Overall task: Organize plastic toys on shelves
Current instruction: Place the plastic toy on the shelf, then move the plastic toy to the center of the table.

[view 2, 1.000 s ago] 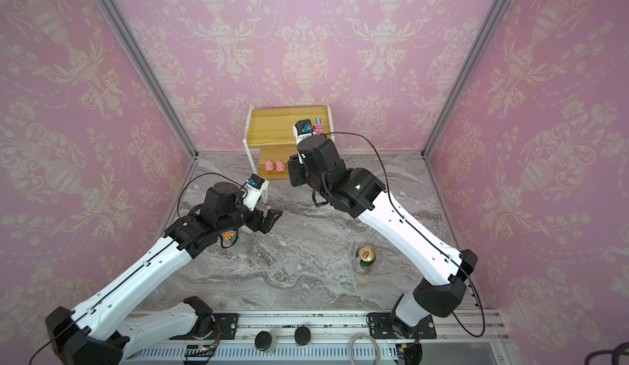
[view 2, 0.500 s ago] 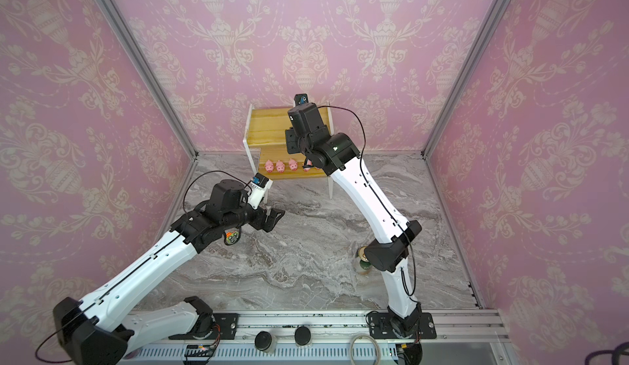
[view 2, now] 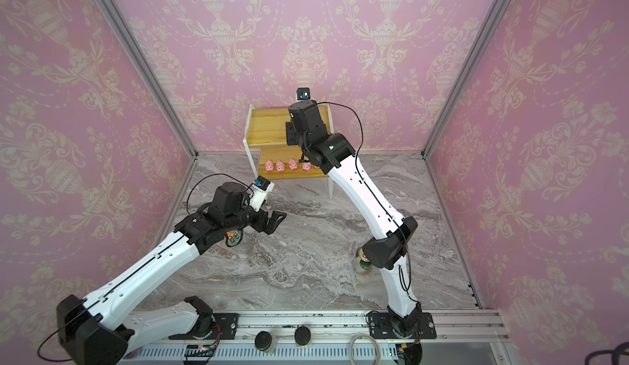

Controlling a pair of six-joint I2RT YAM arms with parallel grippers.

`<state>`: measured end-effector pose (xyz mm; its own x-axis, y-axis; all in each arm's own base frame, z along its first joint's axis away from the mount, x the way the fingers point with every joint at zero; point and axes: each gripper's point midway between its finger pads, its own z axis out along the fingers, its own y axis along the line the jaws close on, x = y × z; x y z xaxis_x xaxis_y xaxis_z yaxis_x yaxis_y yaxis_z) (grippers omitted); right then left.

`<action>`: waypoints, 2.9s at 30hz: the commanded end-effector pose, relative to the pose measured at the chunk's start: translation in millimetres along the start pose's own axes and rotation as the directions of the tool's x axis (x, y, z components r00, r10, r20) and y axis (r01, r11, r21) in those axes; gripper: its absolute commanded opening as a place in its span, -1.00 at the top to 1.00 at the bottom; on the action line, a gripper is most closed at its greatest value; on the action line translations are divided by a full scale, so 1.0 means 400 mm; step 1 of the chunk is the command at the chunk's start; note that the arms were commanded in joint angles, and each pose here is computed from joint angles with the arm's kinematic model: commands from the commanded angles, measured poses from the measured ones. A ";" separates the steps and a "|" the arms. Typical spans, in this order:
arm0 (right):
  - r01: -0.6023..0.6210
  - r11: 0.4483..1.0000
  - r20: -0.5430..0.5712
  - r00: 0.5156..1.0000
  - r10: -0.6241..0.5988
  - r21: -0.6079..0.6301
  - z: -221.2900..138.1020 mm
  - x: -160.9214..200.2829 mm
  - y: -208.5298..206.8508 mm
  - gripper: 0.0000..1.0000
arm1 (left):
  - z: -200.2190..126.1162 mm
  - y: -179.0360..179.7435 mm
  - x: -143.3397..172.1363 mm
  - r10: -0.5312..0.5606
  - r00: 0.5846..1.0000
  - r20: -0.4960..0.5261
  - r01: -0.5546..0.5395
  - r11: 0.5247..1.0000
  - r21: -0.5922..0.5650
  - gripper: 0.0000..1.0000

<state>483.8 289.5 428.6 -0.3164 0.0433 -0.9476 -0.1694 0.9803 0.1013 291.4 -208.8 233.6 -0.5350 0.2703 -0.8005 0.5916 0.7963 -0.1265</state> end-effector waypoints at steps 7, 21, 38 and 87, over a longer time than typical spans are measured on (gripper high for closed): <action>-0.024 0.998 0.033 0.999 0.023 0.052 0.069 -0.002 -0.028 0.54 | 0.009 -0.007 0.019 -0.027 1.000 -0.014 0.027 0.999 0.027 -0.98; -0.028 0.997 0.015 1.000 0.027 0.072 0.120 0.026 -0.043 0.49 | 0.019 -0.009 0.024 -0.025 1.000 -0.019 0.025 0.999 0.035 -0.98; -0.030 0.997 0.042 0.999 0.027 0.074 0.133 0.007 -0.056 0.04 | 0.025 -0.007 0.025 -0.014 1.000 -0.020 0.015 0.999 0.034 -0.99; 0.295 0.620 -0.151 0.813 -0.563 -0.727 -0.282 0.851 0.504 -0.69 | -0.139 0.470 0.392 -0.865 0.496 0.067 0.699 0.353 -0.622 -0.99</action>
<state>237.7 456.6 155.8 -0.2884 -0.5864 -0.7569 -0.8646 0.4991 -0.0572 298.0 12.4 130.0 -0.7225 -0.5393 -0.4326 -0.4799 0.8417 -0.2477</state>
